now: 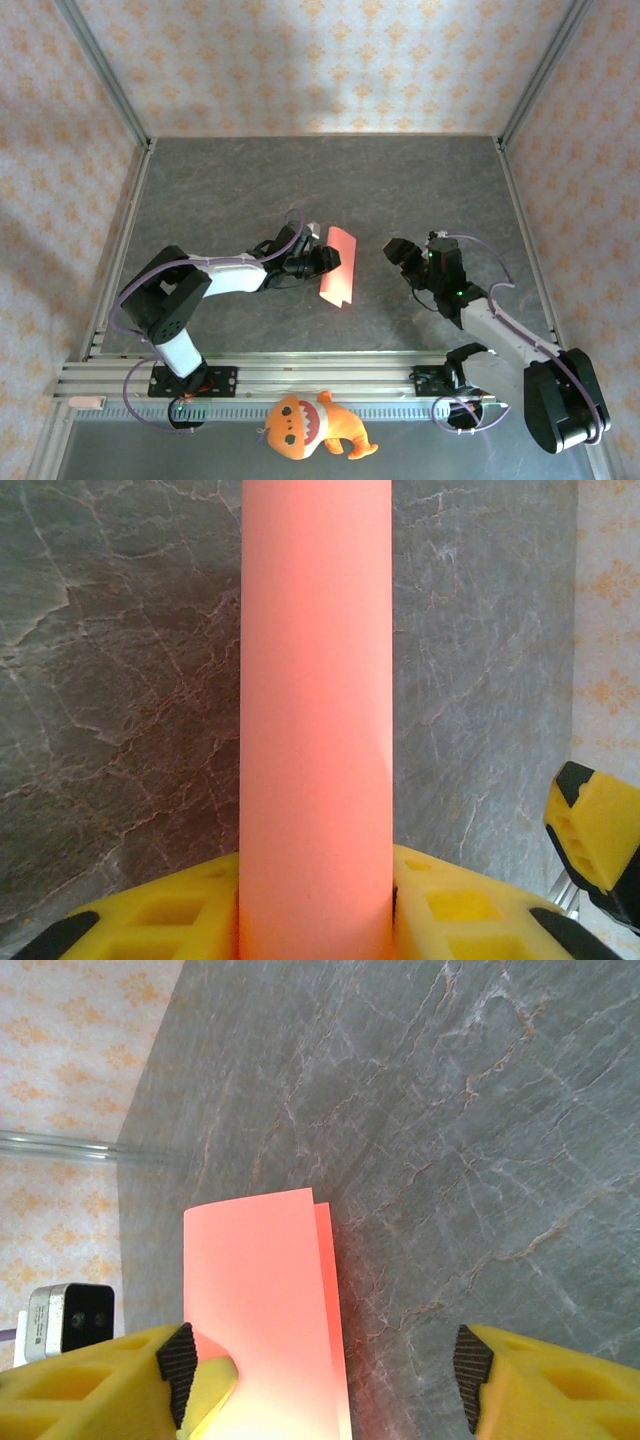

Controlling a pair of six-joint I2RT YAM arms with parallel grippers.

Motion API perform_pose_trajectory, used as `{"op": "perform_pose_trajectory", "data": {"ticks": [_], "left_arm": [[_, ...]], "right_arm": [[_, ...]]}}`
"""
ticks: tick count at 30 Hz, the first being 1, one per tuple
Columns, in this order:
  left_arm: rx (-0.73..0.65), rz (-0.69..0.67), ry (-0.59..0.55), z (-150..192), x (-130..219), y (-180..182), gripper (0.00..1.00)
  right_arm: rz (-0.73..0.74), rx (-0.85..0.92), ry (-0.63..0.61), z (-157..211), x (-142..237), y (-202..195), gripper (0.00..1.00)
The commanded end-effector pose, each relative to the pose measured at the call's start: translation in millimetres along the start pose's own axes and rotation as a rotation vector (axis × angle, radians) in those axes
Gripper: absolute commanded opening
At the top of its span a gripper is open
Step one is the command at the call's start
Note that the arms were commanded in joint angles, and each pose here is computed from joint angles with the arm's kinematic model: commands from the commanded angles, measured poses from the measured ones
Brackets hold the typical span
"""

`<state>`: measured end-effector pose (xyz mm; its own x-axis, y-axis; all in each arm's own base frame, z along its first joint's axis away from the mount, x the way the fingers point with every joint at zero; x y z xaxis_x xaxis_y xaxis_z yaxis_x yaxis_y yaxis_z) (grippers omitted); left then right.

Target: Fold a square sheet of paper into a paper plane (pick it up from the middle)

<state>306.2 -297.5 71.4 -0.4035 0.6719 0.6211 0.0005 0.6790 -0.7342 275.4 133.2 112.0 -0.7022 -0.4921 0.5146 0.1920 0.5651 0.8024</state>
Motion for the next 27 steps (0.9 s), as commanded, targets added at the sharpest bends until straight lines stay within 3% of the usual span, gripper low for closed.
{"op": "perform_pose_trajectory", "data": {"ticks": [1, 14, 27], "left_arm": [[-0.015, -0.073, -0.005, -0.6, -1.9, 17.3, 0.36], [0.008, -0.118, -0.011, 1.9, -3.1, 29.7, 0.39], [0.104, -0.079, -0.025, 9.8, 1.6, 31.7, 0.39]], "right_arm": [[-0.032, 0.006, 0.023, 3.1, -2.4, 4.1, 0.7], [-0.059, -0.007, 0.095, 14.4, -10.1, 7.1, 0.69], [-0.047, 0.05, 0.207, 37.7, -34.7, 19.0, 0.59]]}}
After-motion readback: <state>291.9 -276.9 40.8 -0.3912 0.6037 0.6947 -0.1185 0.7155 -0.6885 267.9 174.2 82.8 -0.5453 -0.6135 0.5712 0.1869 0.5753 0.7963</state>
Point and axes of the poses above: each hand's point on the last joint's axis, 136 mm out from that joint toward the fingers, its own x axis back along the fingers, its own y axis along the line the jaws close on, z = x × y, the point moved 1 cm from there along x, back along the fingers
